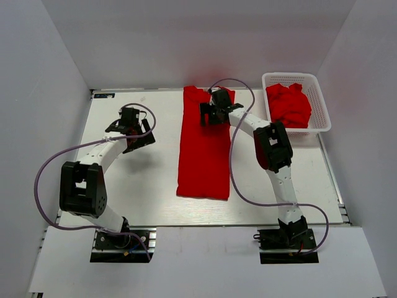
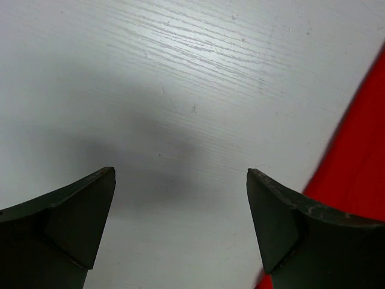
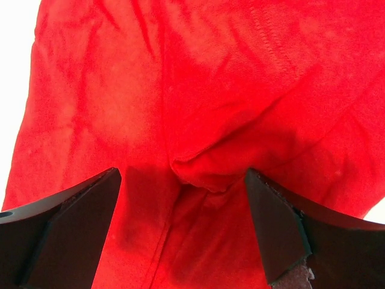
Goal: Fold and stack the t-shirts
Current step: Rotate the tshirt 90 degrees, then grab the bottom of the folded rectangular tshirt with both arms
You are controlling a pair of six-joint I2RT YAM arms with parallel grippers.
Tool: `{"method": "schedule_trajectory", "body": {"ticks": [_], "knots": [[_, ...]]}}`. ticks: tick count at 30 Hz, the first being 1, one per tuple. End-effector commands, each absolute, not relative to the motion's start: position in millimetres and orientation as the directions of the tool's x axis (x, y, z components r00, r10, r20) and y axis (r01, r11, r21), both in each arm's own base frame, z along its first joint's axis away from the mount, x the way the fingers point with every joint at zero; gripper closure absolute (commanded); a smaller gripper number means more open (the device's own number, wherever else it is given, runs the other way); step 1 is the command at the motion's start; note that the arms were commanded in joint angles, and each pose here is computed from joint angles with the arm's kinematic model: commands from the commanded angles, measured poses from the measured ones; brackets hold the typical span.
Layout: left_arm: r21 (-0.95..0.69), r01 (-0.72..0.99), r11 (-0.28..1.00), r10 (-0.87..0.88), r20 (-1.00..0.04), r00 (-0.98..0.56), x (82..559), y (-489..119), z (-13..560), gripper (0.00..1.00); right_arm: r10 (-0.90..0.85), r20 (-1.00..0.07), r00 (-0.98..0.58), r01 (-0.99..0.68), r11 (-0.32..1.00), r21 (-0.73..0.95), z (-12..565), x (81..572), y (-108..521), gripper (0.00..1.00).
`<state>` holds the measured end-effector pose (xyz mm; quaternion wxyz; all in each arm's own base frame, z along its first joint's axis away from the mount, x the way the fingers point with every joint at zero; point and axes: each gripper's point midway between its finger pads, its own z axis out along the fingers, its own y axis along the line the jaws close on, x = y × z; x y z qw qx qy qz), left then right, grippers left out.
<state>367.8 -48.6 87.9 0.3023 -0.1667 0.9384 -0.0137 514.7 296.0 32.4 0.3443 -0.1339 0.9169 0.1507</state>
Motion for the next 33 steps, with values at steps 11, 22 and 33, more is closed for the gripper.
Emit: {"method": "schedule_trajectory", "body": {"ticks": [11, 22, 33], "knots": [[-0.261, -0.142, 0.955, -0.264, -0.528, -0.807, 379.6, -84.6, 89.1, 0.00, -0.286, -0.809, -0.513, -0.628, 0.768, 0.127, 117.9, 529.8, 312.6, 0.10], [-0.388, 0.114, 0.915, -0.082, -0.456, -0.886, 310.9, -180.3, 55.7, 0.00, -0.103, -0.740, -0.664, -0.390, 0.892, 0.226, 133.5, 389.7, 229.5, 0.10], [-0.310, 0.190, 0.932, 0.073, -0.354, -0.933, 240.8, -207.3, 15.5, 0.00, -0.104, -0.482, -0.870, -0.313, 0.871, 0.378, 67.3, 248.8, 199.6, 0.10]]}}
